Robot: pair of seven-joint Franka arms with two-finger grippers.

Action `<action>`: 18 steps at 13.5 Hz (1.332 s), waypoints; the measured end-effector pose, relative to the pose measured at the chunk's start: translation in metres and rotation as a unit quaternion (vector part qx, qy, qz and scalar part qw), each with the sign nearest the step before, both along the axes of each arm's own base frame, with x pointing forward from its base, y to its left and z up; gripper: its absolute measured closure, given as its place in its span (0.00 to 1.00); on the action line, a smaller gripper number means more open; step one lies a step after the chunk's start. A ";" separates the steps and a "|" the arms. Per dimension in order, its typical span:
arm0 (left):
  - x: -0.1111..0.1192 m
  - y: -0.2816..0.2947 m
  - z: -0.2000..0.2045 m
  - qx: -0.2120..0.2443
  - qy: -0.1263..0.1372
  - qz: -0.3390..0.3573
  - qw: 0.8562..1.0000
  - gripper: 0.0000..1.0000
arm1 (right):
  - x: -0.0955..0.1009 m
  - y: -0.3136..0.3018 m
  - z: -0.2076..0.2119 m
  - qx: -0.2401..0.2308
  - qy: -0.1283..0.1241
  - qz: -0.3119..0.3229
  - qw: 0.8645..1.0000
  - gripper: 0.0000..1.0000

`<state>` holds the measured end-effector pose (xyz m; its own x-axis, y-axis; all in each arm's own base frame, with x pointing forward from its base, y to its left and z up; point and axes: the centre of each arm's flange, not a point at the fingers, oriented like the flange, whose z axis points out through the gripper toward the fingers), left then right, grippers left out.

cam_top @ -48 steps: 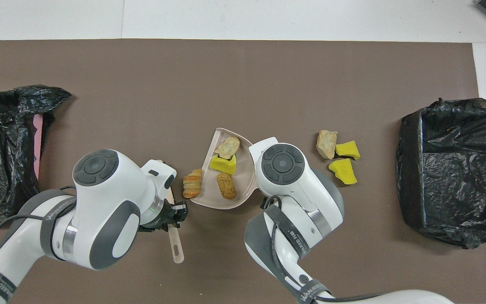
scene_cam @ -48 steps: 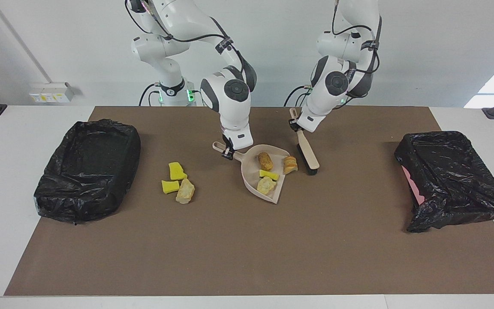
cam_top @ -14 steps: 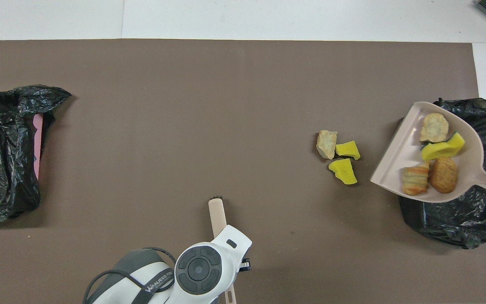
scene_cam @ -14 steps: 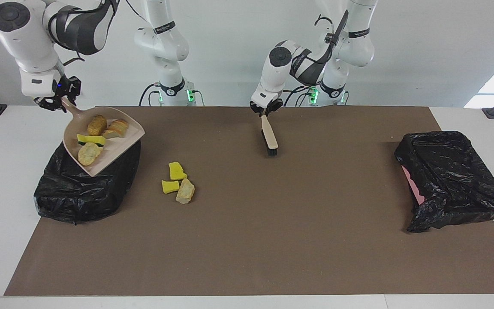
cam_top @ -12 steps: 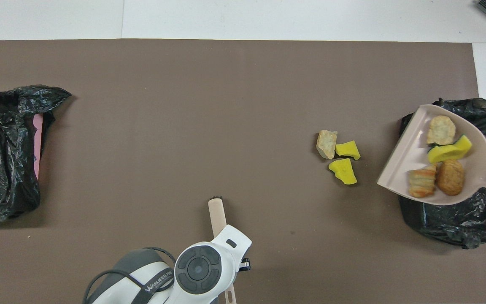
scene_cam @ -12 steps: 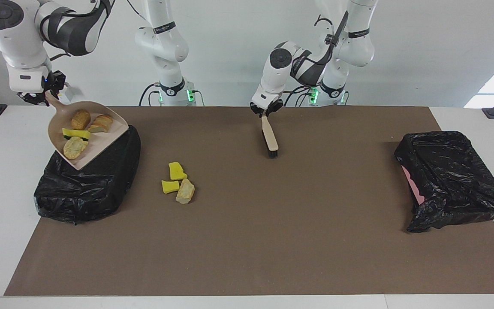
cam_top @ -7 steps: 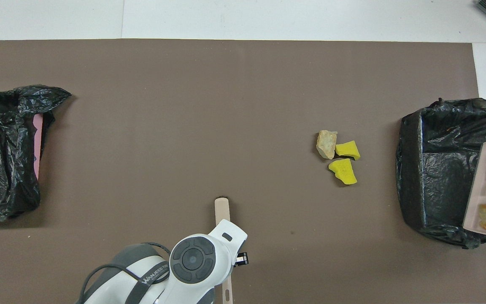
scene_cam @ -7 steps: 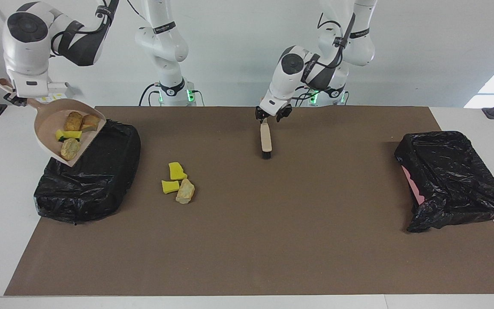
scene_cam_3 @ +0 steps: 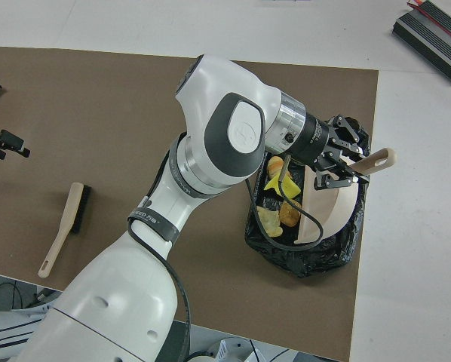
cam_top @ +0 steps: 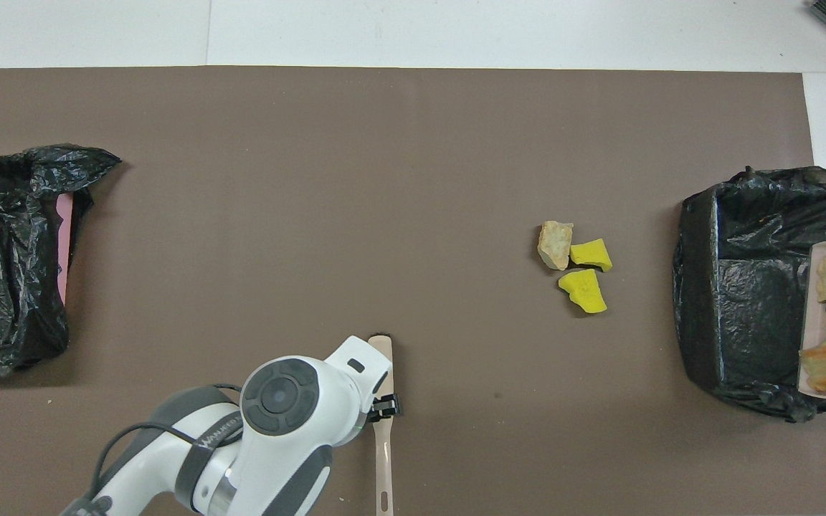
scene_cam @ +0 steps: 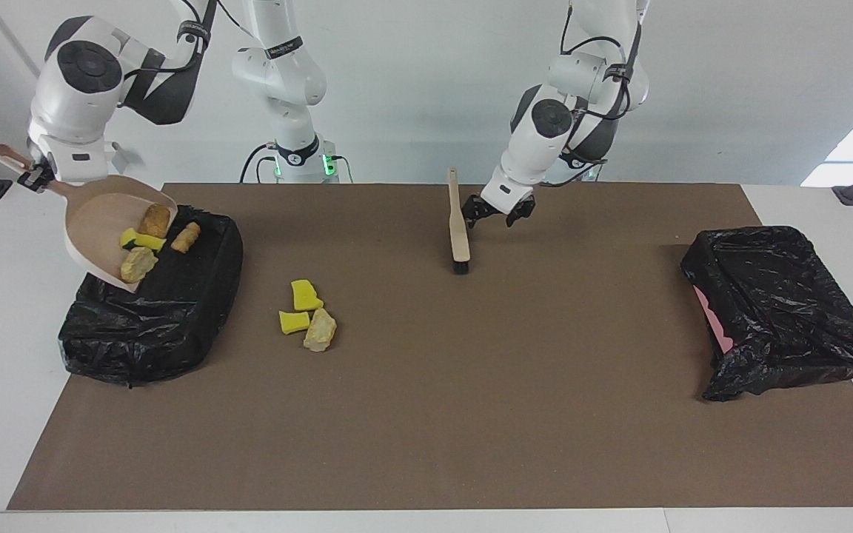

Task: Sweep and dump trash in bin
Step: 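Tip the dustpan into the bag while the left gripper sets down the brush, then bring the empty dustpan back beside the remaining scraps with the right gripper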

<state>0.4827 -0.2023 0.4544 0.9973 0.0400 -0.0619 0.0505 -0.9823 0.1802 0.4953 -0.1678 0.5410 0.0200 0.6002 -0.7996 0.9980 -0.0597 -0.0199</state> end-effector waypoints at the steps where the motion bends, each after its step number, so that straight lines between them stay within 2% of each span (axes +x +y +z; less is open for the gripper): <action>1: 0.013 0.018 0.017 -0.003 -0.004 -0.002 1.000 0.00 | -0.001 0.000 0.002 -0.014 0.007 0.001 1.000 0.68; 3: 0.037 0.054 0.052 0.008 -0.013 -0.010 1.000 0.00 | -0.004 0.010 0.014 -0.034 0.012 -0.002 0.999 0.68; 6: 0.062 0.093 0.086 0.028 -0.001 -0.041 0.999 0.00 | -0.021 0.037 0.068 -0.052 -0.025 -0.013 0.998 0.68; 8: 0.068 0.125 0.100 0.035 0.017 -0.060 0.997 0.00 | -0.030 0.070 0.088 -0.032 -0.070 -0.047 0.996 0.68; 10: 0.066 0.141 0.114 0.055 0.035 -0.069 0.995 0.00 | -0.031 0.115 0.084 0.009 -0.126 -0.101 0.987 0.68; 11: 0.064 0.142 0.123 0.059 0.038 -0.074 0.995 0.00 | -0.032 0.139 0.077 0.049 -0.158 -0.138 0.976 0.68; 13: 0.063 0.140 0.131 0.060 0.033 -0.090 0.994 0.00 | -0.031 0.184 0.063 0.138 -0.219 -0.224 0.939 0.68; 15: 0.064 0.141 0.132 0.061 0.031 -0.093 0.993 0.00 | -0.026 0.230 0.057 0.176 -0.260 -0.272 0.910 0.68; 17: 0.064 0.144 0.133 0.062 0.030 -0.091 0.993 0.00 | -0.018 0.274 0.048 0.196 -0.288 -0.325 0.879 0.68; 18: 0.065 0.146 0.133 0.062 0.030 -0.090 0.994 0.00 | -0.013 0.293 0.041 0.208 -0.300 -0.370 0.854 0.68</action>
<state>0.5473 -0.0559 0.5874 0.9838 -0.1273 -0.1265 -0.1205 -0.9909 0.0602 0.4822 0.1256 0.5823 0.8487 0.4749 -0.2328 0.5276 -0.7913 0.3090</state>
